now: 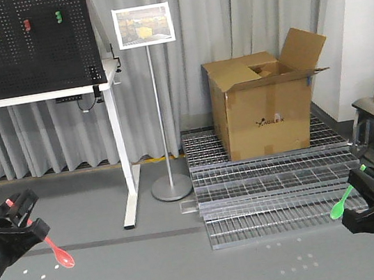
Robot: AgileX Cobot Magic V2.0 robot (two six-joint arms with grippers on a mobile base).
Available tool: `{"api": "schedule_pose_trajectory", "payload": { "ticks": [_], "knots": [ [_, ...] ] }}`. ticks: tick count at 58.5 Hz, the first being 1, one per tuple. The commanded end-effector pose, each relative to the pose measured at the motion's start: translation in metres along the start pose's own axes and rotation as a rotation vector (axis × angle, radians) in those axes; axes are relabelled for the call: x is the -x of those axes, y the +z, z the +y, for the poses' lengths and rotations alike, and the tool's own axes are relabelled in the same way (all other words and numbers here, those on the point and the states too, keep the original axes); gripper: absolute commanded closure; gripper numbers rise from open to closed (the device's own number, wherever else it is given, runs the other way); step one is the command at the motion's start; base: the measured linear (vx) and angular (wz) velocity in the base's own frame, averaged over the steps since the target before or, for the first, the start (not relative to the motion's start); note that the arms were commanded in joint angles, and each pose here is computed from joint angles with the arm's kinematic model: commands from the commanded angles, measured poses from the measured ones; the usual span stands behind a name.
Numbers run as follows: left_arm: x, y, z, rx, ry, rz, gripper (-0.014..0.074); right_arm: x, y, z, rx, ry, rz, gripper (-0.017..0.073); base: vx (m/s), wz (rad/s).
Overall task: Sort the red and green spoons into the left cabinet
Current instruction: 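Drive the base away from the bench toward the white cabinet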
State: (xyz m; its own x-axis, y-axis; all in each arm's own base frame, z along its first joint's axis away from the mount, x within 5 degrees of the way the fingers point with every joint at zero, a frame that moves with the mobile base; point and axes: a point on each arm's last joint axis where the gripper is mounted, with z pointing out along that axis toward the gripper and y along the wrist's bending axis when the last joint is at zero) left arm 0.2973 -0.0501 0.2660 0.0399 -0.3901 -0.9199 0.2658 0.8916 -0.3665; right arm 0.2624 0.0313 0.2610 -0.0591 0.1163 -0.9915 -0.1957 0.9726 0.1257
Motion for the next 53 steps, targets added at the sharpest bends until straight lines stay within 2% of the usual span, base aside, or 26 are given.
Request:
{"api": "schedule_pose_trajectory", "payload": {
  "ticks": [1,53],
  "knots": [
    [0.0233,0.0,-0.01,-0.054,0.001,-0.13,0.0597,0.0215,-0.0014,0.0029,0.025,-0.013,-0.13,0.0565,0.54,0.0],
    [0.0233,0.0,-0.01,-0.054,0.001,-0.13,0.0597,0.0215,-0.0014,0.0029,0.025,-0.013,-0.13,0.0565,0.51,-0.02]
  ]
}}
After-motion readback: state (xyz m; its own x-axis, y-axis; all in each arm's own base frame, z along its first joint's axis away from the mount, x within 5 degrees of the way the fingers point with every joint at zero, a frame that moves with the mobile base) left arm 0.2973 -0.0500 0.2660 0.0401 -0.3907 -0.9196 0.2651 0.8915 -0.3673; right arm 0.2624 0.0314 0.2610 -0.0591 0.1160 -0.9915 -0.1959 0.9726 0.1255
